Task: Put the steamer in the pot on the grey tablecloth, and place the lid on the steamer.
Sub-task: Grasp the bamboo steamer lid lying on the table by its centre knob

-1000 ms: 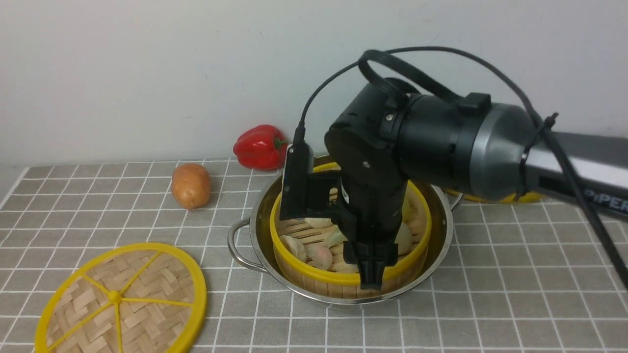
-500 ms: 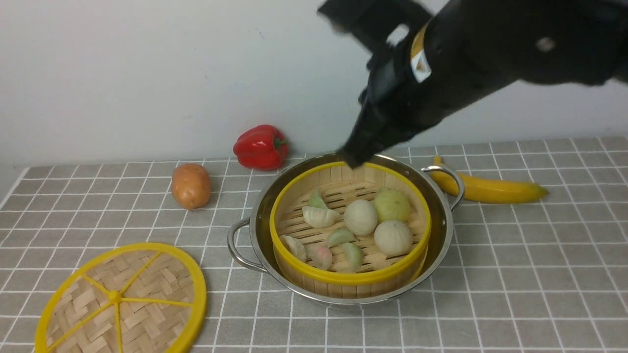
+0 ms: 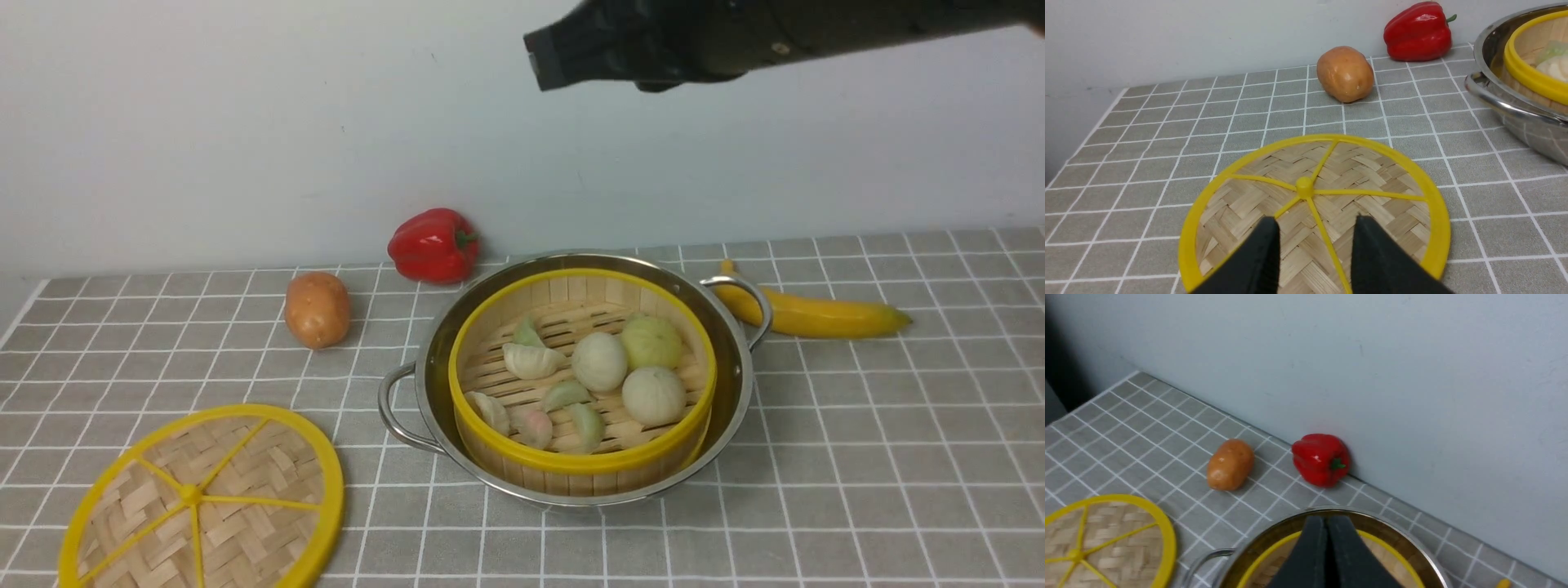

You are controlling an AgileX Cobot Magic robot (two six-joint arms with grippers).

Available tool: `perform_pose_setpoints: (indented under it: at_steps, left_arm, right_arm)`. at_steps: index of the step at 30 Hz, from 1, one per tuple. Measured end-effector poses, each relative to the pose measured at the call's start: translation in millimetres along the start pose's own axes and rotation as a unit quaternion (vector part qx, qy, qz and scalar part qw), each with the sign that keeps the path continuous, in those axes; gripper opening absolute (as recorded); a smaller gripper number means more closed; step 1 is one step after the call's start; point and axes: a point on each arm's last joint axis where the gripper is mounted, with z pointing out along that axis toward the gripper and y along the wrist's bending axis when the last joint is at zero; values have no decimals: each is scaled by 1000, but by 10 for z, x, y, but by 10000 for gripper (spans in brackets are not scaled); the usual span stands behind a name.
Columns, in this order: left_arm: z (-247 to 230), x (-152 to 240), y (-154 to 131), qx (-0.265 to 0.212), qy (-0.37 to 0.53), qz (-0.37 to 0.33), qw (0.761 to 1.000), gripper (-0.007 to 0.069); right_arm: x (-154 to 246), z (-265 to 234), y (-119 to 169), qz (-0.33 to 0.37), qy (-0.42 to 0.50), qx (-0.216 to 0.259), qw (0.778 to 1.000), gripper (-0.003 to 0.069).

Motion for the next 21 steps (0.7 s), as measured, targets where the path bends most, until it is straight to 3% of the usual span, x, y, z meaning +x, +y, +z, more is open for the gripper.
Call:
perform_pose_setpoints:
  at_steps: [4, 9, 11, 16, 21]
  left_arm:
    - [0, 0, 0, 0, 0, 0, 1000, 243]
    - [0, 0, 0, 0, 0, 0, 1000, 243]
    - [0, 0, 0, 0, 0, 0, 1000, 243]
    - [0, 0, 0, 0, 0, 0, 1000, 243]
    - [0, 0, 0, 0, 0, 0, 1000, 243]
  right_arm:
    - [49, -110, -202, -11, -10, 20, 1000, 3]
    - [239, -556, -1029, 75, -61, 99, 990, 10]
    - [341, -692, -1231, 84, -76, 126, 985, 13]
    - [779, -1104, -1502, 66, -120, 188, 973, 25]
    - [1323, -1511, -1408, 64, -189, 214, 956, 40]
